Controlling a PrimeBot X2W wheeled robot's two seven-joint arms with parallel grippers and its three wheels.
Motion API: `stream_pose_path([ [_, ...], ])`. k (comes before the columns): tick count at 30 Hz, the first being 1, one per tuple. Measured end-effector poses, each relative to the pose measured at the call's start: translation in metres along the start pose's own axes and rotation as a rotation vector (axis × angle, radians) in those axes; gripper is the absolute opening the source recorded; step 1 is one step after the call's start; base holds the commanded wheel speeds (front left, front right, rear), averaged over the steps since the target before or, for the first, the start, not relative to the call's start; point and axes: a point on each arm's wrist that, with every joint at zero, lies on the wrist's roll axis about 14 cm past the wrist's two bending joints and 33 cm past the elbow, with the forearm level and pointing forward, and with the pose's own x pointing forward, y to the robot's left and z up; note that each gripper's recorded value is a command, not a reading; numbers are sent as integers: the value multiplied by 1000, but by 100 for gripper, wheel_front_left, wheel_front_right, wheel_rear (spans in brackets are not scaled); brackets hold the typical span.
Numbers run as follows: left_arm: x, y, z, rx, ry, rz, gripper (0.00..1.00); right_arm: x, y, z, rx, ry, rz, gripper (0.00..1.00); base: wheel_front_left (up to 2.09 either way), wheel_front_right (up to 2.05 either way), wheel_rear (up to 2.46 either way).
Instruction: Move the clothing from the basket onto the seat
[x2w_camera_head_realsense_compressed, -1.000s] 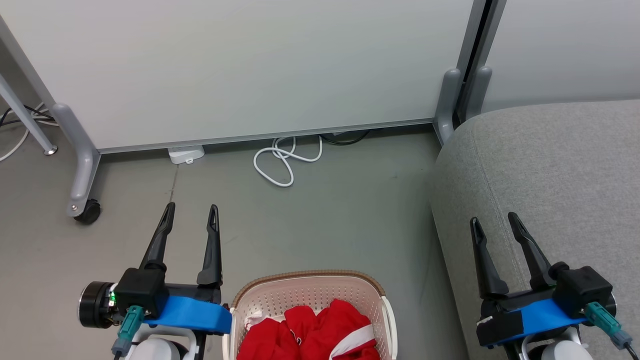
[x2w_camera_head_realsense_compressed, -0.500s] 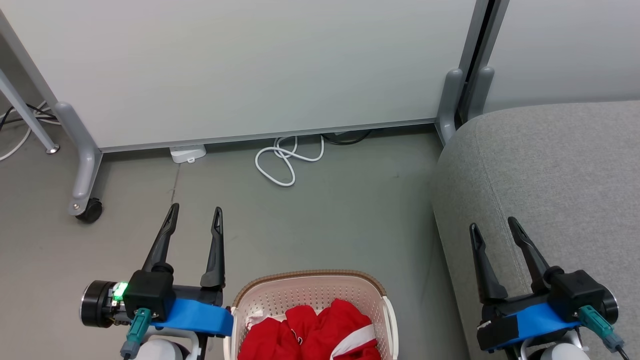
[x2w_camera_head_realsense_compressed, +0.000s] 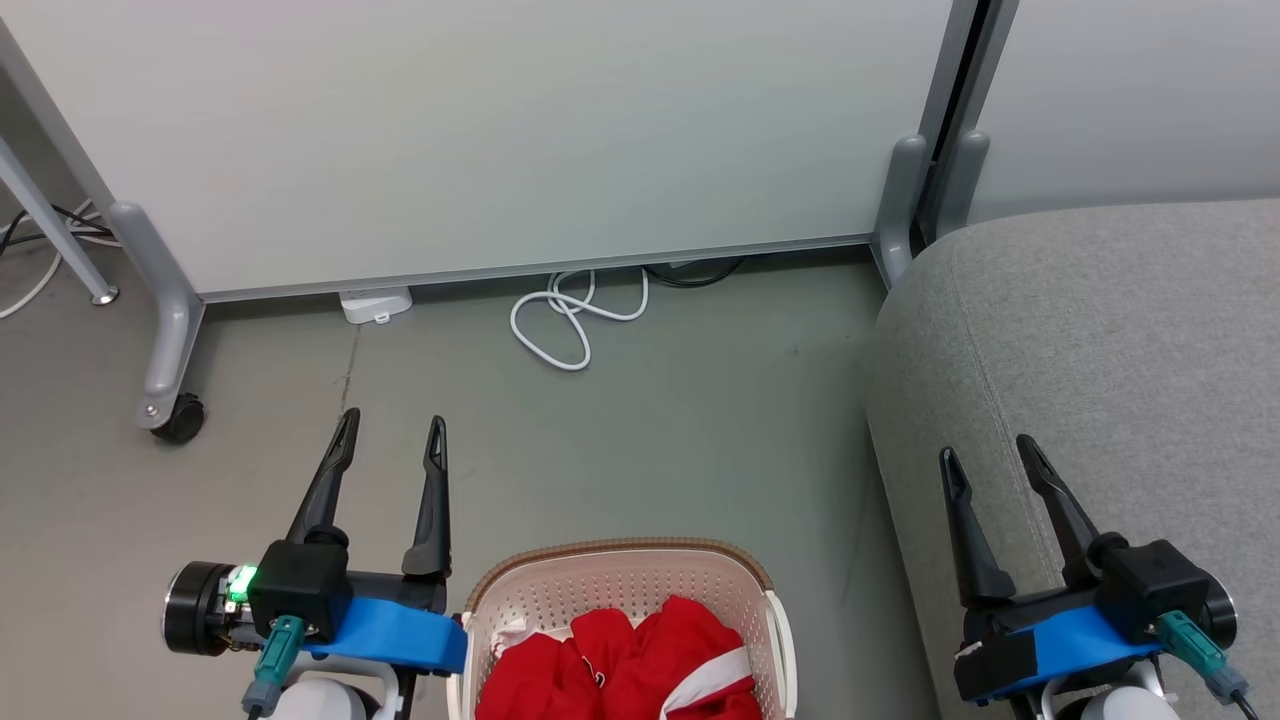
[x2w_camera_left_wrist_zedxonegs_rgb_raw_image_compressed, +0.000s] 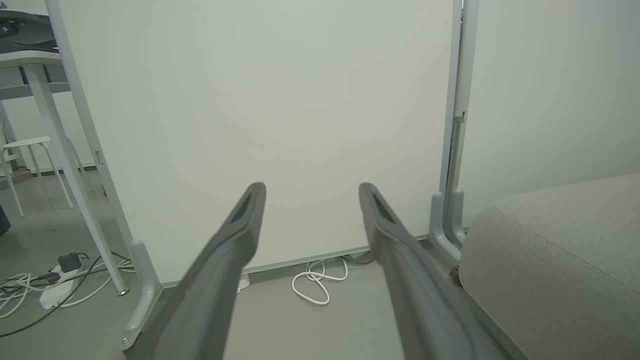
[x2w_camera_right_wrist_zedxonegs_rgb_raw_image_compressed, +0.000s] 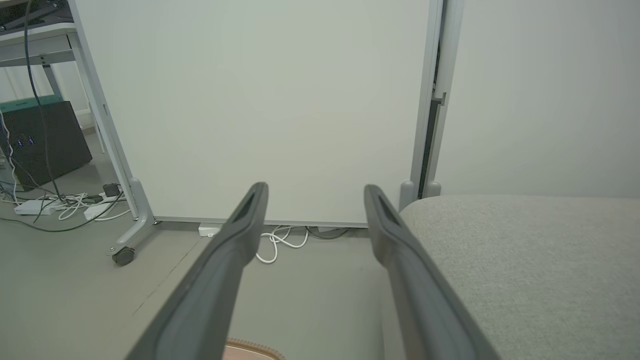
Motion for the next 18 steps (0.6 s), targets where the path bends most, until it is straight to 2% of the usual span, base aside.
stream_pose_path([
  [11,5,-15,-17,3,49,-62,100,2,-2,-2,0,4,-5,100,0,0,0],
  [18,19,-38,-42,23,118,-171,100,9,-9,-5,-1,8,-18,100,0,0,0],
])
